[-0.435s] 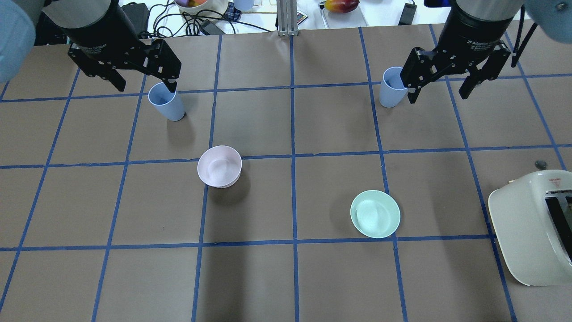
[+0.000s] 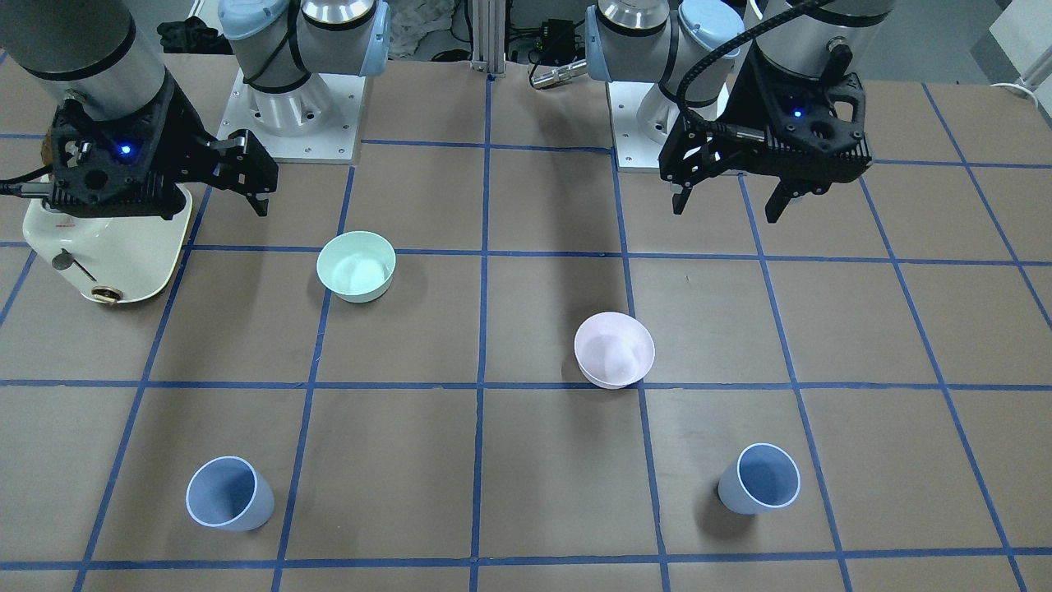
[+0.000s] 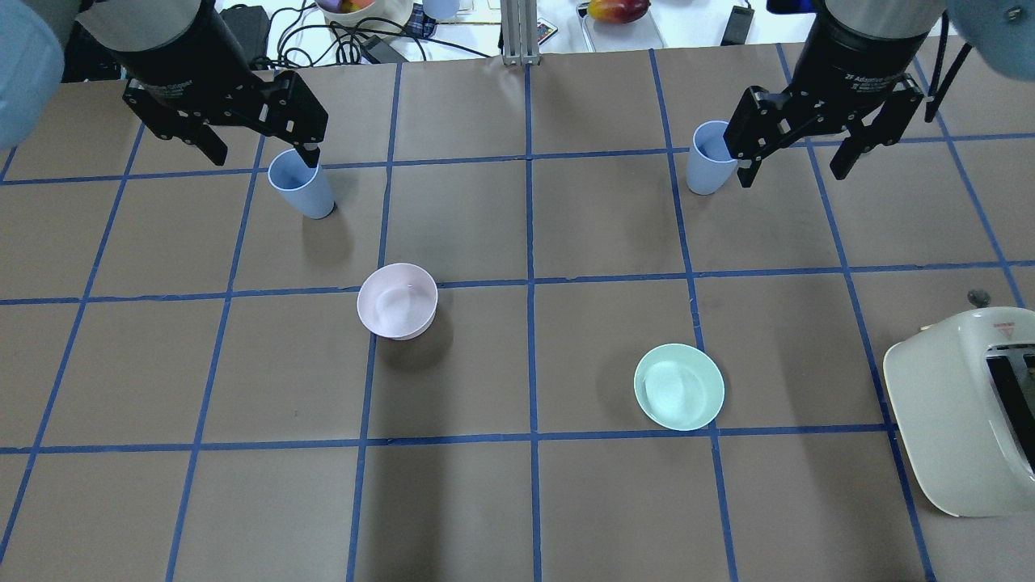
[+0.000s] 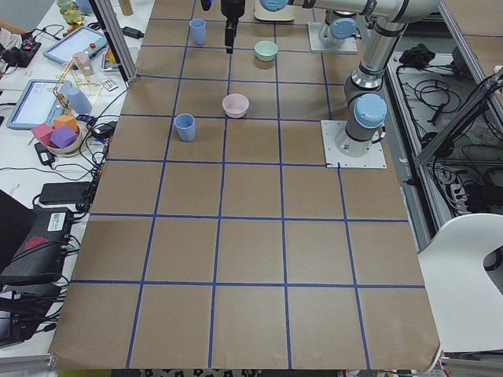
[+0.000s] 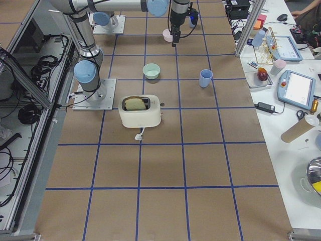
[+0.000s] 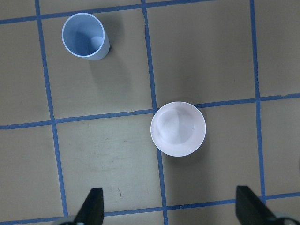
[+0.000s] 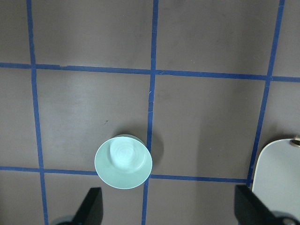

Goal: Stack blue cups with both arms

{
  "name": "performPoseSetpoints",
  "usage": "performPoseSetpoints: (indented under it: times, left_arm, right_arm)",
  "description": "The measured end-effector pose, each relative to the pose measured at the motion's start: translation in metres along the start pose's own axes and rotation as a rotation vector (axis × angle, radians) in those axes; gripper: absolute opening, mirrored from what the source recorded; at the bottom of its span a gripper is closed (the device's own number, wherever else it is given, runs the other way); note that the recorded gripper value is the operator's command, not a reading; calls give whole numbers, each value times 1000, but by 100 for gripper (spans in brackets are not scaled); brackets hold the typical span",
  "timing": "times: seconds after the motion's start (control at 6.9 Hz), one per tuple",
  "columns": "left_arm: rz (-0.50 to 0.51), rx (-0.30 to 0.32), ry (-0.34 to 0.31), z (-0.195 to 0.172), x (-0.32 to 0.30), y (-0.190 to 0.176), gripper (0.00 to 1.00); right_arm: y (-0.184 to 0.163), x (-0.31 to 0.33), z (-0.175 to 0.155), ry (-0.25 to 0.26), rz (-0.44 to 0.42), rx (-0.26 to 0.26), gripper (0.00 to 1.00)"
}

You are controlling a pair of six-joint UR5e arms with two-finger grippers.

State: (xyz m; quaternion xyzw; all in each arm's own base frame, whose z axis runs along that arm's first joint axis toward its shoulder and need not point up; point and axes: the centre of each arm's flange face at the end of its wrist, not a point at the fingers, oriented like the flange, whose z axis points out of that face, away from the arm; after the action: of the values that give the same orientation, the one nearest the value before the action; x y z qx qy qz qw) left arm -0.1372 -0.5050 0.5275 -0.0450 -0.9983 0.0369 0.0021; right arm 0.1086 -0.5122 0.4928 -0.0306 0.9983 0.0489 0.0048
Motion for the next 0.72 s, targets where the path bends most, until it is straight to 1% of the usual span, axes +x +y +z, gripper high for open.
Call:
performPoseSetpoints:
  times: [0.29,0.43,0.58,0.72]
  left_arm:
    - [-1,-5,-12,12,-4,-11,100]
    - [1,2,-17,31,-9,-29,100]
    - [10,10,-20,64,-16,-56,100]
    - [29,21,-25,104,-28,-85,100]
  right_arm:
    - [0,0,0,-1,0,0,100]
    - [0,0,1,-1,1,-1,100]
    - [0,1,1,-1,3,-3,100]
    - [0,1,2,-1,4,-5,100]
